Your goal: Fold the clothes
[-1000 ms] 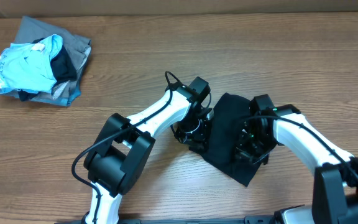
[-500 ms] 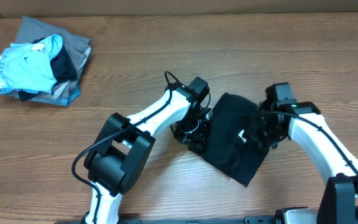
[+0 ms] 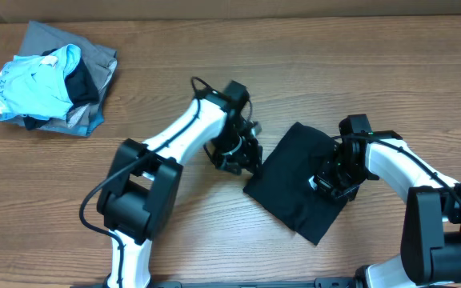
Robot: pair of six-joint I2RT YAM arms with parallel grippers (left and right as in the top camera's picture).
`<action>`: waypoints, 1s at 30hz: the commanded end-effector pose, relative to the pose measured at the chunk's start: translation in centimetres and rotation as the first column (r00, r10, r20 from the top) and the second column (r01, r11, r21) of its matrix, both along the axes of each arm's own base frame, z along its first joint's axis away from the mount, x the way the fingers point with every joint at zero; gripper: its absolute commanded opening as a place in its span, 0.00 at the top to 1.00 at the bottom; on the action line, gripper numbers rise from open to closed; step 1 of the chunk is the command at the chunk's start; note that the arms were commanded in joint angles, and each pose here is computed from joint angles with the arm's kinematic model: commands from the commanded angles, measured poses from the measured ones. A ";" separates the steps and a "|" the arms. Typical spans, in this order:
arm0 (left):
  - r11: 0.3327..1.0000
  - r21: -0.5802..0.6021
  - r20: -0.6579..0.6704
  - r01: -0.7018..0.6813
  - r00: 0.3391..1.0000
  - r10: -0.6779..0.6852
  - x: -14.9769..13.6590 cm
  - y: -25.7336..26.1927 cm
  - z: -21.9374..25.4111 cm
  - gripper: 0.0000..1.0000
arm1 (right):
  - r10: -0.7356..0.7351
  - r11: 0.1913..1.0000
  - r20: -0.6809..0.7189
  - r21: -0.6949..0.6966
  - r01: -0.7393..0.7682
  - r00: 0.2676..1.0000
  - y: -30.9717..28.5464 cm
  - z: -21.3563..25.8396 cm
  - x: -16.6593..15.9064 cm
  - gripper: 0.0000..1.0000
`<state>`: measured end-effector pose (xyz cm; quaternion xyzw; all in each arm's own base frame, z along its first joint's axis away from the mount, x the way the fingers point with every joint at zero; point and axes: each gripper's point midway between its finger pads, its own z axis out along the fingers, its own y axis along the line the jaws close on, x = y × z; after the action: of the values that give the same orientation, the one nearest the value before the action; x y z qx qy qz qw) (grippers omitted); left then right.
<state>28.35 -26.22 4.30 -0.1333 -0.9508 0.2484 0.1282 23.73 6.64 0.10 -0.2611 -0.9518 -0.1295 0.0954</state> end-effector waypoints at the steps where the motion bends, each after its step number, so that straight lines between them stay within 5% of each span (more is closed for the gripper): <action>1: 0.995 -0.097 0.081 0.027 0.997 -0.019 2.3 -1.0 0.4 0.23 | -0.017 0.992 -0.053 -0.123 0.010 0.998 -2.3 -1.4 -1.2 0.93; 7: 0.981 -0.182 0.203 0.074 0.978 -0.036 4.0 -3.4 0.1 0.05 | -0.012 0.991 -0.038 -0.134 0.006 0.999 -2.5 -1.5 -0.8 0.92; 17: 0.954 -0.279 0.095 0.107 0.992 -0.083 1.3 -7.3 -3.9 0.08 | -0.012 0.991 -0.030 -0.132 0.008 0.999 -2.5 -1.5 -0.6 0.92; 22: 0.930 -0.351 -0.024 0.107 0.992 -0.123 -1.8 -10.3 -6.3 0.23 | -0.012 0.991 -0.027 -0.132 0.008 1.000 -2.5 -1.6 -0.6 0.92; 28: 0.927 -0.354 -0.021 0.124 0.990 -0.140 -2.3 -10.9 -6.2 0.76 | 0.000 0.994 -0.034 -0.106 -0.004 0.999 -2.1 -1.3 -0.7 0.92; 30: 0.930 -0.350 -0.029 0.111 0.991 -0.129 -2.1 -10.5 -6.2 0.87 | 0.004 0.996 -0.036 -0.093 -0.008 0.999 -2.1 -0.7 -0.7 0.93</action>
<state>27.66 -37.46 0.56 -0.2185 -0.8684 0.4312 0.1107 23.75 6.24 0.06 -0.2644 -0.9525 -0.1188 0.0932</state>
